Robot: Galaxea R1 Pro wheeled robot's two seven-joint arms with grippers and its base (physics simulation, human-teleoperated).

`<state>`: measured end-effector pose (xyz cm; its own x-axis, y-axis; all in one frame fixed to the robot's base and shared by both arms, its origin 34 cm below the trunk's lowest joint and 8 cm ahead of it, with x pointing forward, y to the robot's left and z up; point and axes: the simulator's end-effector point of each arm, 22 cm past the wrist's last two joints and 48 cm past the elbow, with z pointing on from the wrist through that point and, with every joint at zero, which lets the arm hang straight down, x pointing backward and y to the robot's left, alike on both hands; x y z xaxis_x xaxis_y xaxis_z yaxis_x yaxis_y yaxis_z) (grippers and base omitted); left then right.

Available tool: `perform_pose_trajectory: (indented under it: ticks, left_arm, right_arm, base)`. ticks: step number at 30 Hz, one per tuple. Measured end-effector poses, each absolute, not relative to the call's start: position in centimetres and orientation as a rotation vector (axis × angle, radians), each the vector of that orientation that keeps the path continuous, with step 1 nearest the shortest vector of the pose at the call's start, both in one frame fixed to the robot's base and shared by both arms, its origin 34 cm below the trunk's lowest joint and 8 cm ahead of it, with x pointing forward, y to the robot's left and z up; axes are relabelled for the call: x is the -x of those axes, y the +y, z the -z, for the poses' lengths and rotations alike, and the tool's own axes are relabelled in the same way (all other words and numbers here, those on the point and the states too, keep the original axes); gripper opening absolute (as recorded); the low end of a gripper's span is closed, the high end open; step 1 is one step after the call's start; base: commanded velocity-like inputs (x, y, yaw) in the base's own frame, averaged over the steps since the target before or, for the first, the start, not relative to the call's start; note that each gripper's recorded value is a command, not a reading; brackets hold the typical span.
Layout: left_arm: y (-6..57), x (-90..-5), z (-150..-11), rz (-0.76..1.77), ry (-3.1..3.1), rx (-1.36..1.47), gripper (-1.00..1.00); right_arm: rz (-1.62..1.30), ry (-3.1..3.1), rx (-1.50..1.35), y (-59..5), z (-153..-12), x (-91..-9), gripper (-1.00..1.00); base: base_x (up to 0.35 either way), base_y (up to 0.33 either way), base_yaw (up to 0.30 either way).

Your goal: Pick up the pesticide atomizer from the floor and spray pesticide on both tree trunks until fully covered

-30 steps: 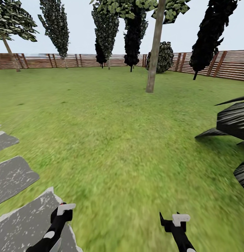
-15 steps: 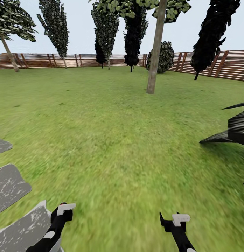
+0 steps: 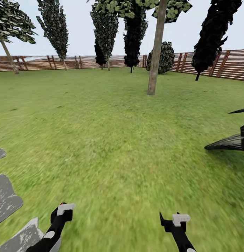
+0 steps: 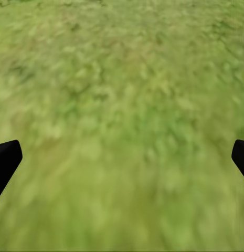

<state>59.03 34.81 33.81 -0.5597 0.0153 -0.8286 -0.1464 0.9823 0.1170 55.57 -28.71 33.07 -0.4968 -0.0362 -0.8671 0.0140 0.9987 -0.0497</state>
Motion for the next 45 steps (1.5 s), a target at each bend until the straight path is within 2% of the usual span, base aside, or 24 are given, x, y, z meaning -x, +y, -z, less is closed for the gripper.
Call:
perform_pose_trajectory:
  ticks: [45]
  left_arm:
    - [34.83,-59.02,-33.79,-0.212,2.157,0.094,-1.0]
  right_arm:
    - [0.06,2.087,0.01,-28.71,-33.14,-55.63,1.0]
  base:
    - [0.338,0.0,0.0]
